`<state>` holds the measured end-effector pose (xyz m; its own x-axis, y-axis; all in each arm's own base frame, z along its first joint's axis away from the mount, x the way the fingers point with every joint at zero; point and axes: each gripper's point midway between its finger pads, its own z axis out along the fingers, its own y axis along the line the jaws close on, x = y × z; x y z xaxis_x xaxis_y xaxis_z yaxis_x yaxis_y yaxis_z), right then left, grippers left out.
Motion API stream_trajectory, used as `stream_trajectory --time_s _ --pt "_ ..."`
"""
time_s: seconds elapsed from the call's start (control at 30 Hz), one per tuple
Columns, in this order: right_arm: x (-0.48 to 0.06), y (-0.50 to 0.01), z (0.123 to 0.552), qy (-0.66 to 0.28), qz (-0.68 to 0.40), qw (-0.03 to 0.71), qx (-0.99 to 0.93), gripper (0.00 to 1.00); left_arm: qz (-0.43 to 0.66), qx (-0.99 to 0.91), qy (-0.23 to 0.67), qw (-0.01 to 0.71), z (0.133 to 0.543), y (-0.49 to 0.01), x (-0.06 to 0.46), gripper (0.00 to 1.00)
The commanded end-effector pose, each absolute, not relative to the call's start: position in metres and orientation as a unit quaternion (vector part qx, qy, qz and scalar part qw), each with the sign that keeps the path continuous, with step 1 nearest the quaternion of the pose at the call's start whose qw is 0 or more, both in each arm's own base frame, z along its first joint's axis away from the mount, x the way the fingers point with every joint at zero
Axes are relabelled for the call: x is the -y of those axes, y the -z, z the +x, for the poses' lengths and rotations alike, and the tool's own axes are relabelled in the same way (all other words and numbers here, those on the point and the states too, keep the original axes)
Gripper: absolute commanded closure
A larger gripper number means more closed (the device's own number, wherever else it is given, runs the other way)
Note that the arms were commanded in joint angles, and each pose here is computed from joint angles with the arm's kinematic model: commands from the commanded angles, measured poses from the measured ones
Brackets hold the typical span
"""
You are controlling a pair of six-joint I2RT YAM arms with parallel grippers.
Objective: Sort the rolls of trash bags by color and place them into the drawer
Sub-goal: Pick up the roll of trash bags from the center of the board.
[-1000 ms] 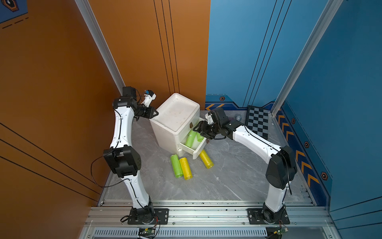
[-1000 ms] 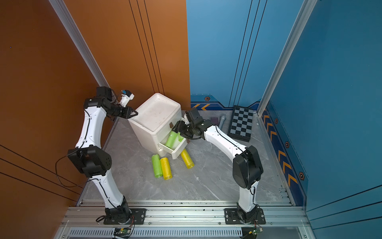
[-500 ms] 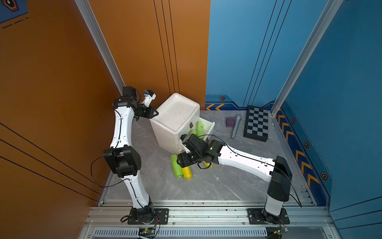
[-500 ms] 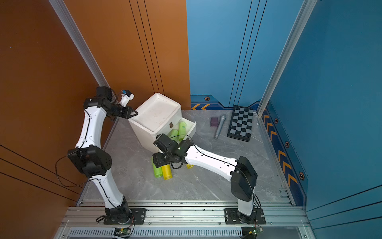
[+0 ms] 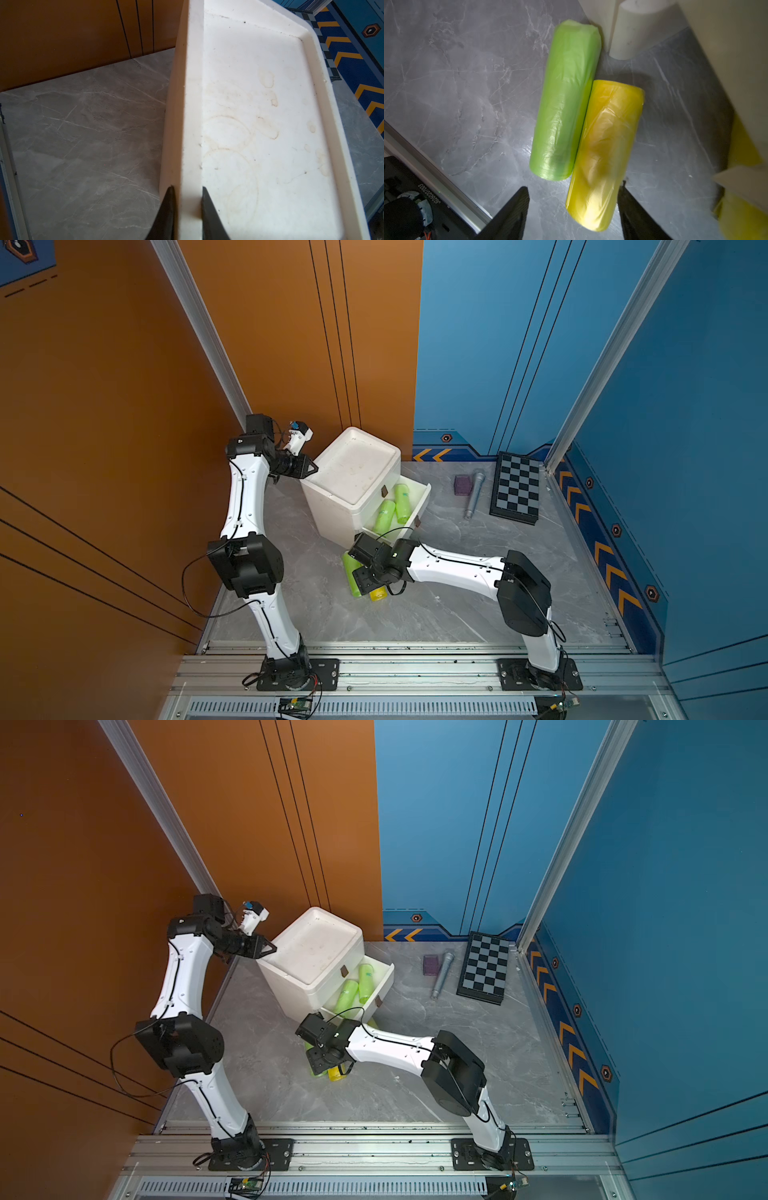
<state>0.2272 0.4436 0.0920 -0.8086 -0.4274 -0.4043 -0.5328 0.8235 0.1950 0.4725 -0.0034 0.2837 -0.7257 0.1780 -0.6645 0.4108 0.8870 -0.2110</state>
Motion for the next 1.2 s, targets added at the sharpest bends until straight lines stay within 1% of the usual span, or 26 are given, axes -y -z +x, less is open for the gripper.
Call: stream_trajectory --time_s 0.0,0.17,0.3,0.63,0.67,0.83,1.17 --pt "-0.449 -0.1 0.241 -0.135 -0.258 0.206 -0.934 0.3 0.133 -0.89 0.231 0.369 0.448 -0.333 0.016 1.0" --pt "-0.444 -0.102 0.251 -0.118 -0.255 0.225 -0.933 0.3 0.127 -0.892 0.237 0.363 0.447 -0.329 0.014 1.0" --pt "-0.441 -0.101 0.254 -0.114 -0.254 0.226 -0.934 0.3 0.128 -0.891 0.237 0.365 0.446 -0.329 0.013 1.0" --pt "-0.458 -0.112 0.241 -0.137 -0.273 0.225 -0.925 0.3 0.125 -0.892 0.238 0.364 0.446 -0.329 0.013 1.0" --pt "-0.459 -0.098 0.239 -0.127 -0.277 0.218 -0.927 0.3 0.125 -0.892 0.238 0.364 0.446 -0.329 0.013 1.0" --pt "-0.46 -0.094 0.234 -0.115 -0.286 0.224 -0.925 0.3 0.126 -0.89 0.238 0.367 0.446 -0.332 0.013 1.0" --pt "-0.47 -0.079 0.238 -0.112 -0.293 0.23 -0.921 0.3 0.125 -0.889 0.242 0.368 0.448 -0.332 0.013 1.0"
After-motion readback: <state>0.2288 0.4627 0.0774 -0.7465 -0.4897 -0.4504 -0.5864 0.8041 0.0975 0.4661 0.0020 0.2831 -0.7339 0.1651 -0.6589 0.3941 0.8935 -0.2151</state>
